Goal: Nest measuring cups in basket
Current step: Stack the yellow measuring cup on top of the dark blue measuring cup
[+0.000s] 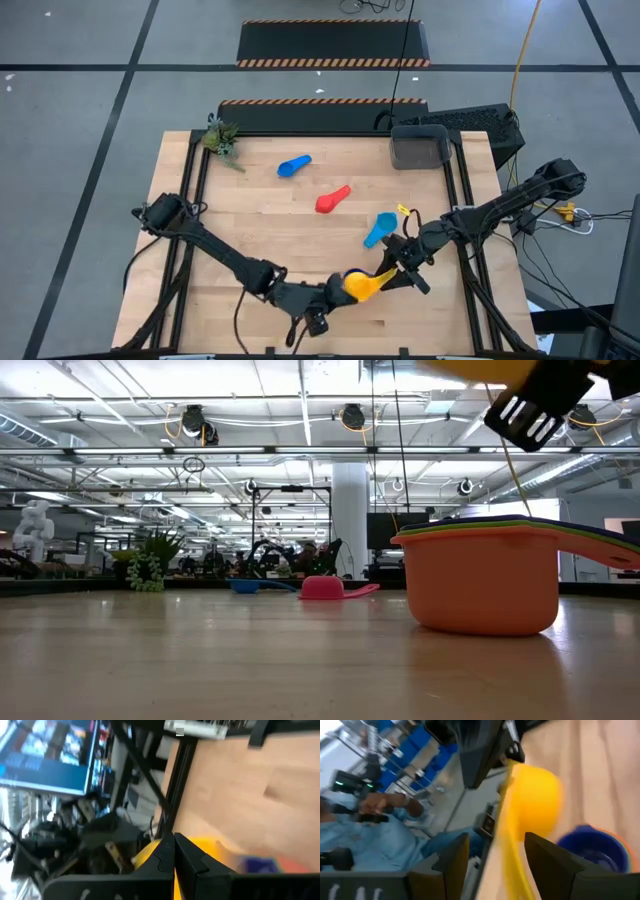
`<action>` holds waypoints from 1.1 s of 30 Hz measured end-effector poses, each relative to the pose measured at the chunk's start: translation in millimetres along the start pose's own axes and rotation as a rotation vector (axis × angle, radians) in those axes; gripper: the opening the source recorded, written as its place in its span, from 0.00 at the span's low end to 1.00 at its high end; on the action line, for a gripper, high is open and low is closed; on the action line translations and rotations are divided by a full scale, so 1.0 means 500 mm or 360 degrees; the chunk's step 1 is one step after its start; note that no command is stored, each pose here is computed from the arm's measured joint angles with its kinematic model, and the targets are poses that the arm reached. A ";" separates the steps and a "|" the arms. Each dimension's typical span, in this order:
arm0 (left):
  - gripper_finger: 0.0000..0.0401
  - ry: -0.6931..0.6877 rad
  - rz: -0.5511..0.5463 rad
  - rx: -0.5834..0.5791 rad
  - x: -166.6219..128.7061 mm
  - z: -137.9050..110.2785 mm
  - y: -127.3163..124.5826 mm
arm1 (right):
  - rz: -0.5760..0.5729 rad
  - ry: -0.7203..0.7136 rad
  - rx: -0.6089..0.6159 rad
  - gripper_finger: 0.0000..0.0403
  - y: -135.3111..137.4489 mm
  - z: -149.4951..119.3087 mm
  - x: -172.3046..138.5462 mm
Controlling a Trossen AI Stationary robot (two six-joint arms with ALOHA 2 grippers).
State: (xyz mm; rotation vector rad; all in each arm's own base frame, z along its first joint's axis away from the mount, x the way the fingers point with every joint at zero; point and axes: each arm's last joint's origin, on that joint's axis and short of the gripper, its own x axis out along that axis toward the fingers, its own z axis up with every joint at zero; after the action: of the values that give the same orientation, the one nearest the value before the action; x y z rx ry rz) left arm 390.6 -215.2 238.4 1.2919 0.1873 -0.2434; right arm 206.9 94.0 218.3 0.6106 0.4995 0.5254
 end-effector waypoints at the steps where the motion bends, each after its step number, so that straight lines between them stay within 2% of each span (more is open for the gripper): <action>1: 0.00 0.0017 0.0000 -0.0006 0.002 -0.004 0.001 | -0.0019 0.0021 0.0000 0.46 -0.002 -0.003 0.000; 4: 0.00 0.0056 -0.0019 -0.0029 0.004 -0.011 -0.001 | -0.0061 0.0070 0.0002 0.42 -0.010 -0.010 0.005; 13: 0.00 0.0150 -0.0121 -0.0131 0.010 -0.036 -0.008 | -0.0218 0.0079 0.0005 0.12 -0.032 -0.023 0.027; 17: 0.00 0.0155 -0.0142 -0.0164 0.010 -0.037 -0.011 | -0.0235 0.0082 -0.0024 0.04 -0.035 -0.024 0.029; 21: 0.00 0.0184 -0.0193 -0.0180 0.009 -0.040 -0.018 | -0.0351 -0.0030 -0.0099 0.03 -0.021 -0.029 0.032; 28: 0.00 0.0289 -0.0287 -0.0221 0.005 -0.048 -0.033 | -0.0659 -0.0187 -0.0450 0.10 0.050 -0.094 0.045; 33: 0.00 0.0329 -0.0302 -0.0256 0.004 -0.053 -0.036 | -0.0791 -0.0087 -0.0715 0.19 0.119 -0.138 0.094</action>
State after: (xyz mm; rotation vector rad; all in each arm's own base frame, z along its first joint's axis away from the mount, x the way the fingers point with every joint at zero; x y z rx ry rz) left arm 387.4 -194.5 214.1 1.1386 0.4975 -0.2511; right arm 184.5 191.2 194.3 0.0599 0.4424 0.1349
